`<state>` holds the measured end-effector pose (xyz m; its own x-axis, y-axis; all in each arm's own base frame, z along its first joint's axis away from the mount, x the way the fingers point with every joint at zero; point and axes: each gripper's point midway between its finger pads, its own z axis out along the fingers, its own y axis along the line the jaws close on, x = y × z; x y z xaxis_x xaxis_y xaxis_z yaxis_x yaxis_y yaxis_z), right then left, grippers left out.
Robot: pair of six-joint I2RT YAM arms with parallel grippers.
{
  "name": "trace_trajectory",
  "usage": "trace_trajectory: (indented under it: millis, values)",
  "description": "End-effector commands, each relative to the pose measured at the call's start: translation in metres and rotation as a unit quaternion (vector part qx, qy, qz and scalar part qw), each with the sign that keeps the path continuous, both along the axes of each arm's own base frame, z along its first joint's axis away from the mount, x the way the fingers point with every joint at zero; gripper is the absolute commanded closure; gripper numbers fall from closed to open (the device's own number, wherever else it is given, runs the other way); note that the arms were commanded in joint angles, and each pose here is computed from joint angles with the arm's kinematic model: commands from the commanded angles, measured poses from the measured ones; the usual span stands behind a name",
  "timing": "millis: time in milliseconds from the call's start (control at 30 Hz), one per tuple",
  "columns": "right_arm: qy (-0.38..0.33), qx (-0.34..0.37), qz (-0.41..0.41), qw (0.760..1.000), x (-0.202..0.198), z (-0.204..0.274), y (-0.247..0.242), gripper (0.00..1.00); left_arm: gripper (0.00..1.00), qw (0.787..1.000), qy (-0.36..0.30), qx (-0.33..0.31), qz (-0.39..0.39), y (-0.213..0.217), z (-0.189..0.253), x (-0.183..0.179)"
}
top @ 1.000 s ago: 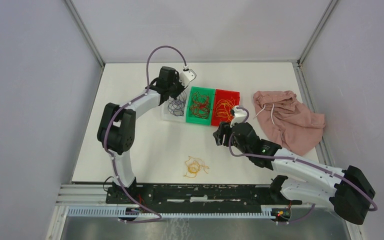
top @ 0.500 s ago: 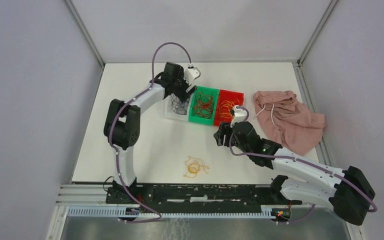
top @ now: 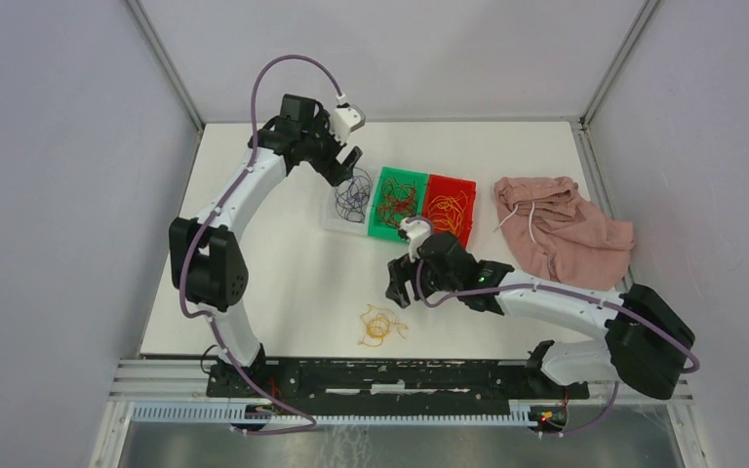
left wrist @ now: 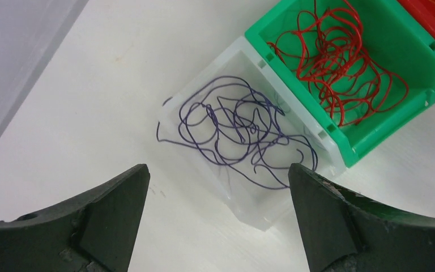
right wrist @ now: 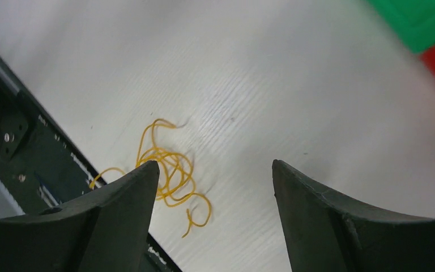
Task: Untangle the cables
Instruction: Place the cable in the bin, then pick up the cable at the center of the board, then place the cable in the bin.
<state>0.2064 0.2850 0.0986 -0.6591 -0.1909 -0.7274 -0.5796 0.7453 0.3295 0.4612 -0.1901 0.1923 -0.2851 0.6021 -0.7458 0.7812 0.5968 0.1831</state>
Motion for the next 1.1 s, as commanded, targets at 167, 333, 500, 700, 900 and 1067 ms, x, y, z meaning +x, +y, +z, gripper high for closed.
trace_trajectory:
  millis: [167, 333, 500, 700, 900, 1067]
  values:
    - [-0.024, -0.029, 0.196, 0.980, -0.049, -0.017, 0.064, 0.17, 0.01, 0.997, 0.027, -0.065, 0.016, 0.035, 0.057, -0.042]
    - [-0.025, -0.080, 0.211, 0.974, -0.047, -0.047, 0.069, 0.20, 0.01, 0.993, 0.013, -0.111, 0.037, 0.068, 0.081, -0.061]
    - [-0.032, -0.119, 0.201, 0.972, -0.042, -0.057, 0.063, 0.55, 0.01, 0.989, -0.008, -0.126, 0.073, 0.106, 0.083, -0.072]
    - [-0.060, -0.050, 0.146, 0.986, -0.019, 0.023, 0.061, 1.00, 0.03, 0.980, -0.009, -0.152, 0.131, 0.153, 0.083, -0.068]
    - [-0.096, 0.014, 0.056, 0.994, 0.027, 0.104, 0.023, 1.00, 0.04, 0.976, -0.016, -0.159, 0.150, 0.166, 0.078, -0.069]
    - [-0.153, -0.050, -0.061, 0.985, 0.084, 0.128, -0.033, 1.00, 0.00, 0.973, -0.013, -0.157, 0.171, 0.172, 0.063, -0.070]
